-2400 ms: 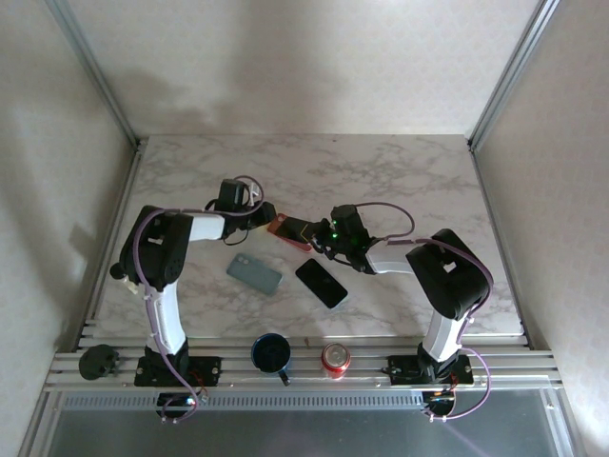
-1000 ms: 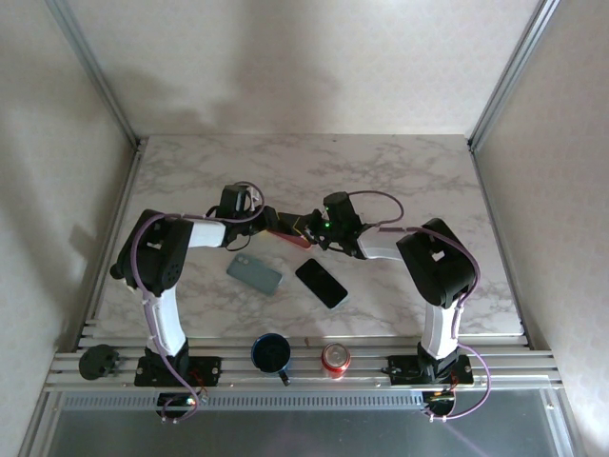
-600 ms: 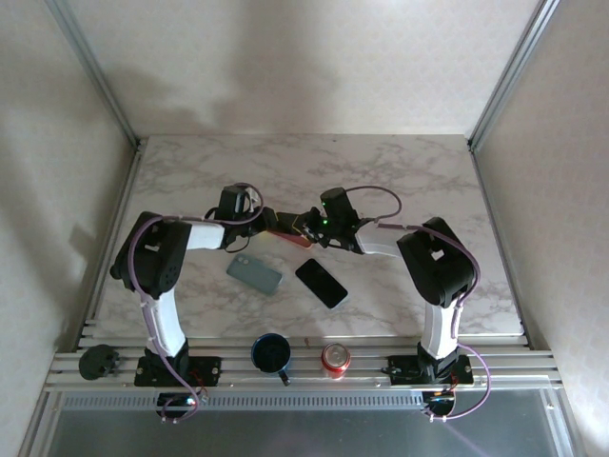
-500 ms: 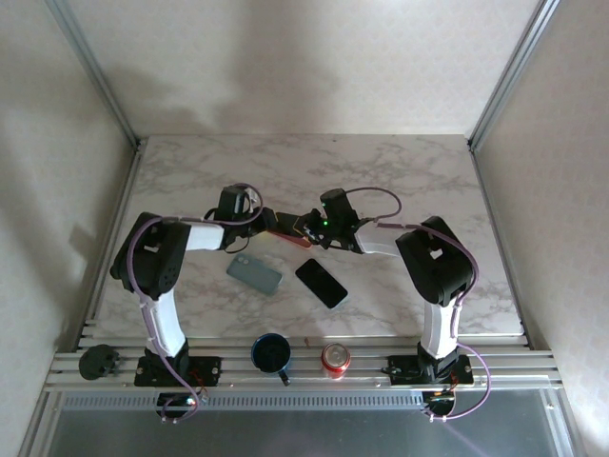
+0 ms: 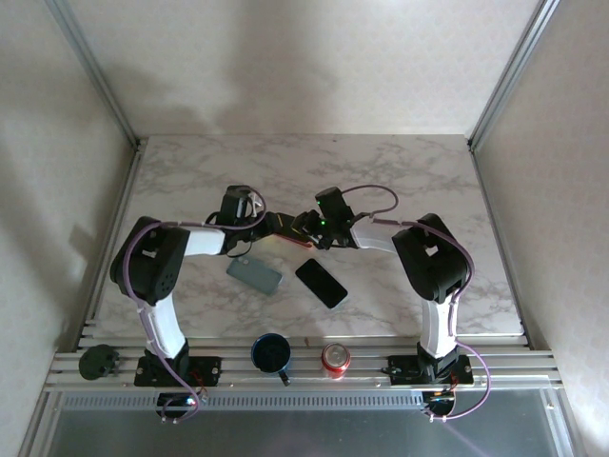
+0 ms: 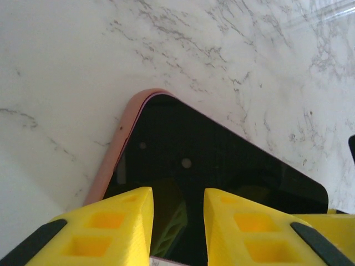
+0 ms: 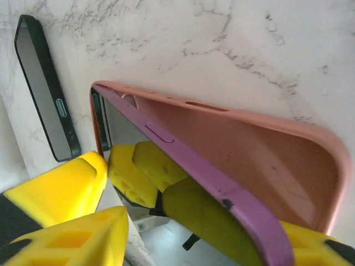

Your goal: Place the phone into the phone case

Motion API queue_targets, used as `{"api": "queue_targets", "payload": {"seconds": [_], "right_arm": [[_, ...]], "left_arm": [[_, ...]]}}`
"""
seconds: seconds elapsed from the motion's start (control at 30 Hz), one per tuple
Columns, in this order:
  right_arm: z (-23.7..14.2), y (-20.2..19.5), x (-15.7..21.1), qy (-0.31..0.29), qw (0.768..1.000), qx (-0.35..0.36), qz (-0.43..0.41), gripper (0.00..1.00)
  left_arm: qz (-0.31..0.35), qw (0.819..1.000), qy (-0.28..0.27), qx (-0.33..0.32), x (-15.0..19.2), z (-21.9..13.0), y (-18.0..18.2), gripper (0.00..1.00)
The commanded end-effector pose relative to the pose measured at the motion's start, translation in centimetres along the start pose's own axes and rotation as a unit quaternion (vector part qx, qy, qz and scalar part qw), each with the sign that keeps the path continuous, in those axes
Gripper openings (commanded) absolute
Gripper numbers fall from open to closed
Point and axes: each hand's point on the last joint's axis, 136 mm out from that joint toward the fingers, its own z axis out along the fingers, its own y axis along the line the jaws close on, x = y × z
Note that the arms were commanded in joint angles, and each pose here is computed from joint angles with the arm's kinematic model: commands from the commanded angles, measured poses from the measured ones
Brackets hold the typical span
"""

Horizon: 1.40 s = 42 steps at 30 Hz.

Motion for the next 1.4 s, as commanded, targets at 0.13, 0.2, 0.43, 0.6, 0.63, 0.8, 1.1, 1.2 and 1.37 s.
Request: {"api": "queue_targets", "payload": {"seconds": [0.13, 0.2, 0.43, 0.6, 0.63, 0.8, 1.1, 1.2, 1.37], "right_arm": [[-0.5, -0.8, -0.2, 0.002, 0.998, 0.069, -0.017, 0.70], [-0.7, -0.5, -0.3, 0.005, 0.997, 0.080, -0.017, 0.74], [-1.2, 0.2, -0.5, 0.019, 0.992, 0.118, -0.026, 0.81], [-1.1, 0.0, -0.5, 0.023, 0.991, 0.128, -0.017, 0.86], [-1.0, 0.0, -0.4, 0.025, 0.991, 0.130, -0.017, 0.86], [-0.9, -0.2, -0.4, 0.029, 0.989, 0.146, -0.018, 0.88], [-2.0, 0.3, -0.8, 0.014, 0.988, 0.155, -0.023, 0.92], [-2.5, 0.7, -0.9, 0.010, 0.988, 0.152, -0.025, 0.93], [-4.1, 1.3, -0.7, -0.006, 0.990, 0.131, -0.057, 0.91]], "left_arm": [[-0.001, 1.000, 0.007, 0.015, 0.7, -1.5, -1.5, 0.29], [-0.001, 1.000, 0.001, 0.019, 0.4, -1.9, -1.8, 0.29], [-0.009, 0.999, -0.032, 0.039, -1.5, -3.4, -2.8, 0.28], [-0.008, 0.998, -0.046, 0.042, -2.4, -4.2, -3.0, 0.29], [-0.009, 0.998, -0.050, 0.041, -2.6, -4.4, -2.9, 0.29], [-0.011, 0.998, -0.059, 0.035, -2.9, -4.9, -2.3, 0.29], [-0.006, 0.998, -0.053, 0.026, -2.4, -4.9, -1.5, 0.29], [-0.007, 0.998, -0.050, 0.021, -2.3, -4.6, -1.1, 0.29], [-0.005, 0.999, -0.037, 0.021, -2.0, -3.5, -1.0, 0.29]]}}
